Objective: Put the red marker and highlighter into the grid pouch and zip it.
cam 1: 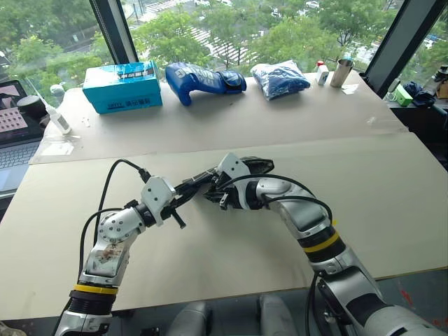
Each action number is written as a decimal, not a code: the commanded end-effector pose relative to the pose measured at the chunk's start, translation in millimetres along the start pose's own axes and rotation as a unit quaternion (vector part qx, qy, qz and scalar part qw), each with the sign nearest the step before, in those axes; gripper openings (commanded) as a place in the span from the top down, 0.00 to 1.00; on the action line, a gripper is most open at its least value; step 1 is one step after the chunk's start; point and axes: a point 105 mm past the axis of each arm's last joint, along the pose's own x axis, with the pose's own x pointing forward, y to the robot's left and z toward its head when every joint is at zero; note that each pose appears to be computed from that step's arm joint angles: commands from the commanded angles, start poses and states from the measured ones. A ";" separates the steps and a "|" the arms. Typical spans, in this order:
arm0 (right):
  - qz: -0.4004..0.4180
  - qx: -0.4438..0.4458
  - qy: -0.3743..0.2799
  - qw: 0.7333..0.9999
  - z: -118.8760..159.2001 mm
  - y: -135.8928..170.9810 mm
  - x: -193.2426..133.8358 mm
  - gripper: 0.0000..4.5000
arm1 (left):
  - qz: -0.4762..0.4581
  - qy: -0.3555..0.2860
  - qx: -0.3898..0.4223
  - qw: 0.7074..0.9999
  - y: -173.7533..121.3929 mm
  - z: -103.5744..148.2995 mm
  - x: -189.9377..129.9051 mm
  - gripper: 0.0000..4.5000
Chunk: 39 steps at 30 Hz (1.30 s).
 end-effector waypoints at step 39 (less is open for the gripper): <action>-0.049 0.009 0.015 0.999 -29.9 -64.8 -177.9 0.35 | -0.075 -0.024 0.047 0.996 -4.9 10.6 7.5 1.00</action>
